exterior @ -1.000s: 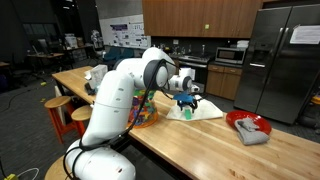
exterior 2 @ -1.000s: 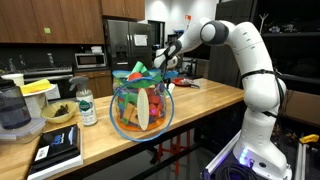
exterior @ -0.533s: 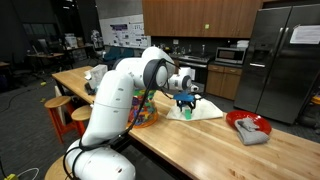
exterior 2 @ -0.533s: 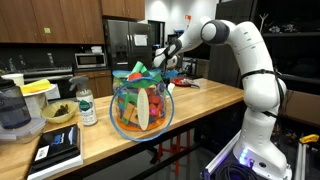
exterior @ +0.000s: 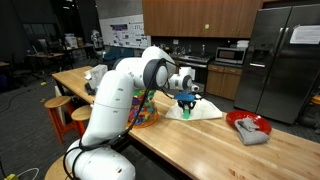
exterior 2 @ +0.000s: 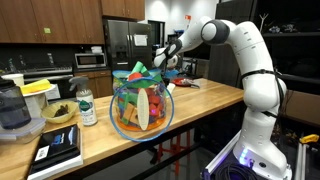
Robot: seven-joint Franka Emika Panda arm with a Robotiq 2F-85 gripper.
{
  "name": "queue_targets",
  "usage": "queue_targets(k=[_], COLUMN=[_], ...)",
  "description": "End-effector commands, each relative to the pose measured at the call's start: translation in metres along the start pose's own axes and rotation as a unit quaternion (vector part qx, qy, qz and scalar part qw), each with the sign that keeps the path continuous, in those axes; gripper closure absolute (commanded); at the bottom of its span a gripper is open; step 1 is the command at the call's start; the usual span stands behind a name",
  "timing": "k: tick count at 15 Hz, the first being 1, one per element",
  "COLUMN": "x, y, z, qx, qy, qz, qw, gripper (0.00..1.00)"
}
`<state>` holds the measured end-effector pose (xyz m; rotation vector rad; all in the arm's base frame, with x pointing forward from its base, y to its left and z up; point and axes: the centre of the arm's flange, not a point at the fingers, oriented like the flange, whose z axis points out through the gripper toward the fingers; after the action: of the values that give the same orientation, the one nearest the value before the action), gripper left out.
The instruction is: Put the green item in the plastic bag
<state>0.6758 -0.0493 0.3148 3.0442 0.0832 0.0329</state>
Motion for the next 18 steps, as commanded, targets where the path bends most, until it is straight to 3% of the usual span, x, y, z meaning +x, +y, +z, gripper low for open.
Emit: queue_targets(k=[1,7,18], x=[-0.007,-0.008,-0.008], y=[0.008,0.013,-0.004], z=[-0.017,-0.055,-0.160], qx=[-0.002,-0.023,-0.076], qy=[-0.001,0.012,0.089], qz=[-0.003,-0.006,-0.010], qw=[1.0000,0.9996,0.9931], gripper=[0.84,0.84,0.84])
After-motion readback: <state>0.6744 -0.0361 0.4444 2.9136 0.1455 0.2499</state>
